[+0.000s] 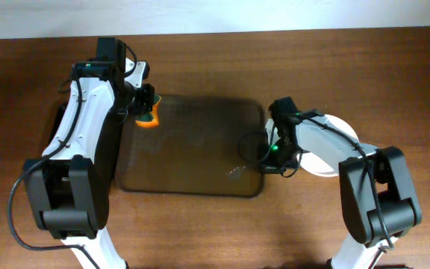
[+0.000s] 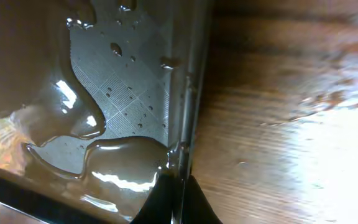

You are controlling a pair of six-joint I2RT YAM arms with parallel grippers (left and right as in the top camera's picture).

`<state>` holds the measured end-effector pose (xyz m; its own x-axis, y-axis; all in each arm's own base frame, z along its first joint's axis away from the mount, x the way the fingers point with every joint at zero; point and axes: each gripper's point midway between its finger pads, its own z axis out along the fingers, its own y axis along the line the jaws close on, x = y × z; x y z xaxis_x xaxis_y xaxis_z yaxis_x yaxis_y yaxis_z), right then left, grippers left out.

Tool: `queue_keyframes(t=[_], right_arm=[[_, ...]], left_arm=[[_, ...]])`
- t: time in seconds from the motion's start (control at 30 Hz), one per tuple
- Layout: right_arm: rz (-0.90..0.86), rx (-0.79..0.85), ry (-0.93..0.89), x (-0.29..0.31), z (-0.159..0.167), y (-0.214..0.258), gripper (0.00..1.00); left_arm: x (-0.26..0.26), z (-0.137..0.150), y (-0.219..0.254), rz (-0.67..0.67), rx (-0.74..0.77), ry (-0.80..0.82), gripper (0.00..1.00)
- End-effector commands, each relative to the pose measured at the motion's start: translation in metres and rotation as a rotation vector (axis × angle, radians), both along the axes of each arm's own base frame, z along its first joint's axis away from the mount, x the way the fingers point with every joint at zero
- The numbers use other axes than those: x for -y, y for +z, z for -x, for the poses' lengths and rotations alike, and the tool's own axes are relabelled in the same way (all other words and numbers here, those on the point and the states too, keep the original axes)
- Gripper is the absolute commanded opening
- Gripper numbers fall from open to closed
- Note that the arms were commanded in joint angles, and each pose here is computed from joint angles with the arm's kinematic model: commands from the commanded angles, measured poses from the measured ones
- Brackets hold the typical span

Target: Clean dirty plates on tray and stack at the side

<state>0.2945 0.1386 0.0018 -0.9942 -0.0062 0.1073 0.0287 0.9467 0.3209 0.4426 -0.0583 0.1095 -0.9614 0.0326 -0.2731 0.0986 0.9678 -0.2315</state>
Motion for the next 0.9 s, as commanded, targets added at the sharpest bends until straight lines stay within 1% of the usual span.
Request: queue_keyframes(t=[0.0, 0.13, 0.3, 0.33, 0.37, 0.4, 0.43, 0.47, 0.5, 0.57, 0.6, 0.63, 0.67, 0.7, 0.77, 0.8, 0.83, 0.87], right_arm=[[0.044, 0.028, -0.014, 0.028, -0.010, -0.006, 0.04], [0.037, 0.053, -0.021, 0.043, -0.018, -0.006, 0.04], [0.041, 0.113, 0.004, 0.043, -0.030, -0.007, 0.04], [0.039, 0.131, 0.010, 0.042, -0.034, -0.006, 0.08], [0.037, 0.135, 0.015, 0.042, -0.035, -0.006, 0.37], [0.037, 0.133, 0.027, 0.042, -0.035, -0.003, 0.70], [0.035, 0.132, 0.040, 0.041, -0.037, 0.004, 0.78], [0.032, 0.150, 0.050, 0.040, -0.043, 0.017, 0.83], [0.029, 0.181, 0.057, 0.039, -0.052, 0.033, 0.83], [0.020, 0.254, 0.055, 0.036, -0.070, 0.074, 0.84], [0.018, 0.274, 0.063, 0.035, -0.075, 0.088, 0.87], [0.017, 0.286, 0.078, 0.035, -0.078, 0.098, 0.87], [0.017, 0.294, 0.083, 0.035, -0.080, 0.103, 0.87], [0.016, 0.297, 0.082, 0.035, -0.081, 0.105, 0.87], [0.017, 0.291, 0.082, 0.035, -0.080, 0.104, 0.87], [0.018, 0.290, 0.082, 0.035, -0.080, 0.104, 0.88], [0.017, 0.289, 0.082, 0.035, -0.079, 0.104, 0.88], [0.017, 0.288, 0.082, 0.035, -0.079, 0.104, 0.88]], left_arm=[[-0.001, 0.001, -0.001, 0.000, -0.006, 0.015, 0.00], [-0.001, 0.000, -0.001, 0.000, -0.004, 0.015, 0.00], [-0.001, -0.004, 0.000, 0.001, 0.013, 0.015, 0.00], [-0.001, -0.004, 0.000, 0.001, 0.013, 0.015, 0.00], [-0.003, -0.004, 0.000, -0.009, 0.013, 0.020, 0.00], [-0.009, -0.004, -0.001, -0.035, 0.013, 0.031, 0.00], [-0.018, -0.003, 0.002, -0.051, 0.012, 0.047, 0.00], [-0.028, -0.001, 0.011, -0.052, 0.011, 0.070, 0.00], [-0.044, 0.003, 0.025, -0.058, 0.012, 0.106, 0.00], [-0.094, 0.021, 0.039, -0.161, -0.018, 0.211, 0.00], [-0.118, 0.033, 0.037, -0.215, -0.060, 0.259, 0.00], [-0.133, 0.041, 0.032, -0.234, -0.091, 0.293, 0.00], [-0.145, 0.046, 0.026, -0.231, -0.110, 0.326, 0.00], [-0.159, 0.052, 0.015, -0.237, -0.130, 0.399, 0.00], [-0.175, 0.055, -0.009, -0.235, -0.128, 0.451, 0.00], [-0.179, 0.056, -0.026, -0.235, -0.117, 0.462, 0.11], [-0.178, 0.055, -0.040, -0.229, -0.104, 0.462, 0.63], [-0.177, 0.057, -0.046, -0.230, -0.107, 0.461, 1.00]])
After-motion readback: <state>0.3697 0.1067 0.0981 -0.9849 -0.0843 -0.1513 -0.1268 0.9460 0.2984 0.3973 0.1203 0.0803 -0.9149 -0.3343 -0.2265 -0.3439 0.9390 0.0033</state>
